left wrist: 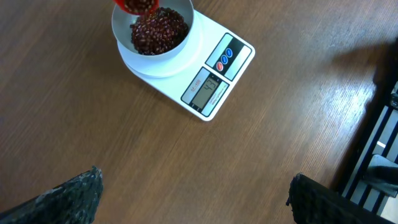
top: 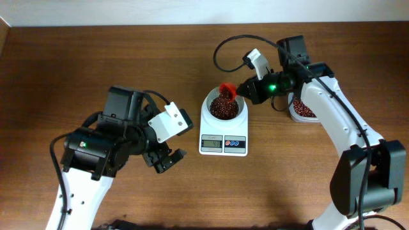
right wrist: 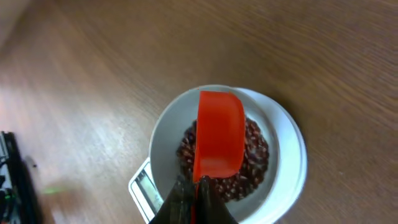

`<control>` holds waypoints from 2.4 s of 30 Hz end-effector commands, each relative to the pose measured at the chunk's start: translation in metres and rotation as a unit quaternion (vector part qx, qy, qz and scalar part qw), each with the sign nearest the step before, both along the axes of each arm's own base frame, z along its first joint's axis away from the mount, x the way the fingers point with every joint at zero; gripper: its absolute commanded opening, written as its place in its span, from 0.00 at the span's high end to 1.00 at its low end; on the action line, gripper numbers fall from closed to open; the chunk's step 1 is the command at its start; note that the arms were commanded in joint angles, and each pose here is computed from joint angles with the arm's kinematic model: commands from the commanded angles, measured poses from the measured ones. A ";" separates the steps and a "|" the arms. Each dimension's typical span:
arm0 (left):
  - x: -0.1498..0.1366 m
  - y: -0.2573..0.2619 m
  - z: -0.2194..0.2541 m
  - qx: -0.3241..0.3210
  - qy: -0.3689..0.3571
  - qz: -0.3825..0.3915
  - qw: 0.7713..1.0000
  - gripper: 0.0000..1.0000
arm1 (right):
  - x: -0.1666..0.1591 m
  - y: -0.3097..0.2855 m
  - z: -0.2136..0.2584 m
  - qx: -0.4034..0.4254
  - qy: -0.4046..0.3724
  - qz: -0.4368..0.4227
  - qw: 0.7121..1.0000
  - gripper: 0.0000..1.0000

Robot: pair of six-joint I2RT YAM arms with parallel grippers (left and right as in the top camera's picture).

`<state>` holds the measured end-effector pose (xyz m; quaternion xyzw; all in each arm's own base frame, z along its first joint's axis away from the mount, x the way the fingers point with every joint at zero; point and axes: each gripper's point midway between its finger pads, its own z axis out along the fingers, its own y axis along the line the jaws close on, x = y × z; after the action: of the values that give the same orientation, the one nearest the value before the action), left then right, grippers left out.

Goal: Scoop and weigh 50g on scale
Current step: 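Tilt the red scoop to pour beans into the white bowl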

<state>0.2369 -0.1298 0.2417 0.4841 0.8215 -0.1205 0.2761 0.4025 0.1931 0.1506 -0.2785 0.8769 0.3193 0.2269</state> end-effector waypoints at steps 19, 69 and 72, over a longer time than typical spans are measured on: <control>0.002 0.001 0.007 -0.004 -0.010 0.005 1.000 0.01 | -0.004 0.006 0.023 0.011 -0.028 0.023 0.999 0.96; 0.002 0.001 0.007 -0.004 -0.010 0.005 1.000 0.01 | -0.018 0.023 0.045 0.090 -0.040 0.085 0.991 0.96; 0.002 0.001 0.007 -0.004 -0.010 0.005 1.000 0.01 | -0.004 0.003 0.022 0.003 -0.042 0.037 0.998 0.96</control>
<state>0.2369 -0.1298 0.2417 0.4841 0.8215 -0.1205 0.2761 0.3883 0.2066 0.1612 -0.3155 0.8451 0.3683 0.2251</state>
